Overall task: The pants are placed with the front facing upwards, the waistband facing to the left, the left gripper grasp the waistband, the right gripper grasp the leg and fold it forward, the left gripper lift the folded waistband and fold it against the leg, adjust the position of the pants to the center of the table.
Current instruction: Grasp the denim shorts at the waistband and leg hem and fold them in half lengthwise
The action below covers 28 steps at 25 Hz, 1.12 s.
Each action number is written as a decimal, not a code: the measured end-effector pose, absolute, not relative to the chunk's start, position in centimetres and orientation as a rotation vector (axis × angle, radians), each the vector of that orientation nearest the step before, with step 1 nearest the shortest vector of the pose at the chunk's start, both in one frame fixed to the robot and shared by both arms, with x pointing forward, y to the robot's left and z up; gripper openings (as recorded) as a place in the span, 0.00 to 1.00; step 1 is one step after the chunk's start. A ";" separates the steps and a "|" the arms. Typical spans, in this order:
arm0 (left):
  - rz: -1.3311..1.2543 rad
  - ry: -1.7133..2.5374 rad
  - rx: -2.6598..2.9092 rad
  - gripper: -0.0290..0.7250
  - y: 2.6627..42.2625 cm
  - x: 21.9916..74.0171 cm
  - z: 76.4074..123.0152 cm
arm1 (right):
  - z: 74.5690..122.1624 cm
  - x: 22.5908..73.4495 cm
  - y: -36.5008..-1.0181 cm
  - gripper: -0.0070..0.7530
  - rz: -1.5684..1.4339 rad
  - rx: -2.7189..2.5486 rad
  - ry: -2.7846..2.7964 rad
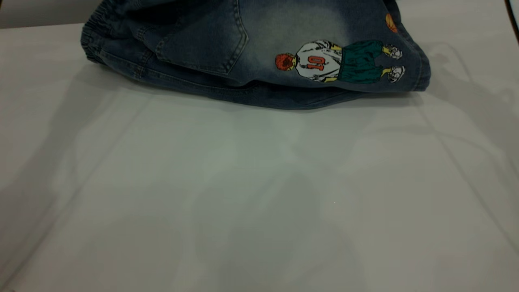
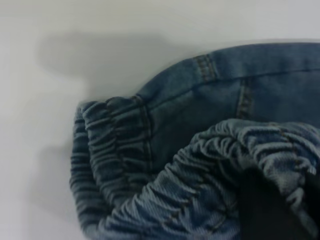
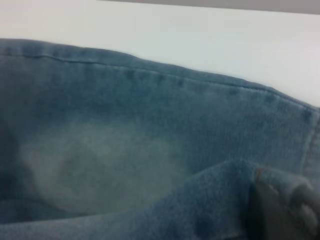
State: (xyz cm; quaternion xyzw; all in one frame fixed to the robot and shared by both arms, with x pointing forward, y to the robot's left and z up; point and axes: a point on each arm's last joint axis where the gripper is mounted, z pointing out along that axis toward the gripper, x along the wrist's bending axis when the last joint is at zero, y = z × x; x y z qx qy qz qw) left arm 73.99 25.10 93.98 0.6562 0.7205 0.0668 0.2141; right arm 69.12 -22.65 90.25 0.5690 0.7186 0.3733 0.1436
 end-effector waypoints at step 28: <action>0.335 1.949 1.849 0.23 25.7 76.0 92.2 | 87.3 70.7 -24.2 0.03 0.866 1.623 1.969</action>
